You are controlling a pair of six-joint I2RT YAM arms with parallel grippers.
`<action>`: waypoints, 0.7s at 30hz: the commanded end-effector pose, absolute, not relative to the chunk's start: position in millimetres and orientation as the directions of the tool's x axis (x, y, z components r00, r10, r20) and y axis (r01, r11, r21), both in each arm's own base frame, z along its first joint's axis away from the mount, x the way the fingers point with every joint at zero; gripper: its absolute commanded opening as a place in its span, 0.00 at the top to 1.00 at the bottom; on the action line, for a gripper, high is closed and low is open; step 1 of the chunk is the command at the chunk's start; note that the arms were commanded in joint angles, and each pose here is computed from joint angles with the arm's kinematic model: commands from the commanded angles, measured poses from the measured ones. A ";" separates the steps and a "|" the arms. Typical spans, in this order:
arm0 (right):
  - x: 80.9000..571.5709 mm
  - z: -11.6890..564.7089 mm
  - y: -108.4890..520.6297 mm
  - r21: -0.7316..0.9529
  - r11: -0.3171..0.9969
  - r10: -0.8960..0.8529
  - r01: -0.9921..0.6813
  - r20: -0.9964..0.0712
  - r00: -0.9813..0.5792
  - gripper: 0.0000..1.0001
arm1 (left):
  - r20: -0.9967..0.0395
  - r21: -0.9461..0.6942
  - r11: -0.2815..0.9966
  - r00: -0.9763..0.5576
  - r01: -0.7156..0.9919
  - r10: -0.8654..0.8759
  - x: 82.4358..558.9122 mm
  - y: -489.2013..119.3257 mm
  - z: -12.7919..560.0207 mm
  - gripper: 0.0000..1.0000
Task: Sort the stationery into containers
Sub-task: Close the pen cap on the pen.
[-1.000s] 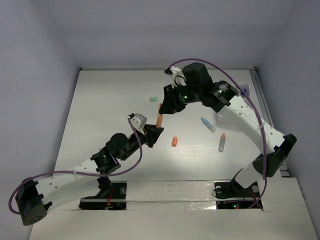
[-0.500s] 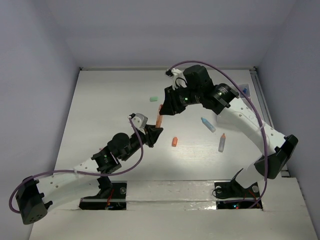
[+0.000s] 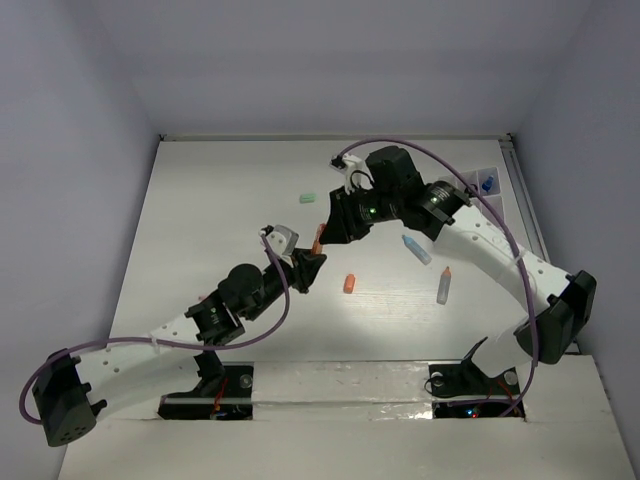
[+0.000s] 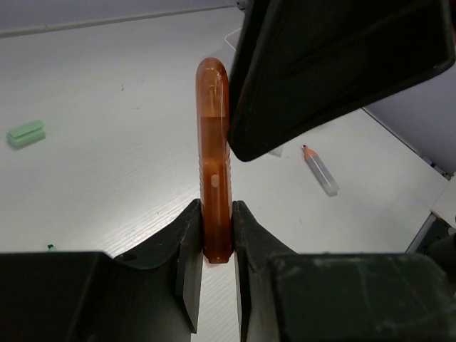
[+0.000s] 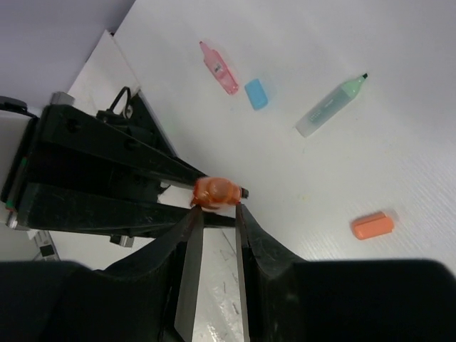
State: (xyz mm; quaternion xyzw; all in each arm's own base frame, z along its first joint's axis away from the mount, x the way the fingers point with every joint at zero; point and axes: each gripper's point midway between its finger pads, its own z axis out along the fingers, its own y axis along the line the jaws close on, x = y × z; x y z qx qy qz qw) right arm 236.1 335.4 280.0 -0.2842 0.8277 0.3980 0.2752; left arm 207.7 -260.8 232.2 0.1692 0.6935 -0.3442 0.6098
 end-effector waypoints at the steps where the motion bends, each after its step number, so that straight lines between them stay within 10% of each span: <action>1: 233.9 276.4 330.6 0.502 0.527 -0.236 -0.686 -0.689 -0.685 1.00 | -0.923 -0.305 0.667 -0.039 0.680 -0.383 212.5 -258.8 320.8 1.00; 7: 224.4 255.4 334.7 0.523 0.523 -0.249 -0.673 -0.662 -0.707 0.97 | -0.915 -0.306 0.669 -0.017 0.677 -0.402 215.5 -259.6 330.5 1.00; 12: 227.2 289.0 320.6 0.468 0.546 -0.178 -0.695 -0.746 -0.642 0.46 | -0.925 -0.307 0.676 -0.043 0.669 -0.378 217.2 -262.3 316.8 1.00; 21: 238.1 373.4 285.4 0.339 0.624 -0.015 -0.704 -0.896 -0.444 0.27 | -0.925 -0.330 0.675 -0.082 0.660 -0.372 214.2 -259.5 300.9 1.00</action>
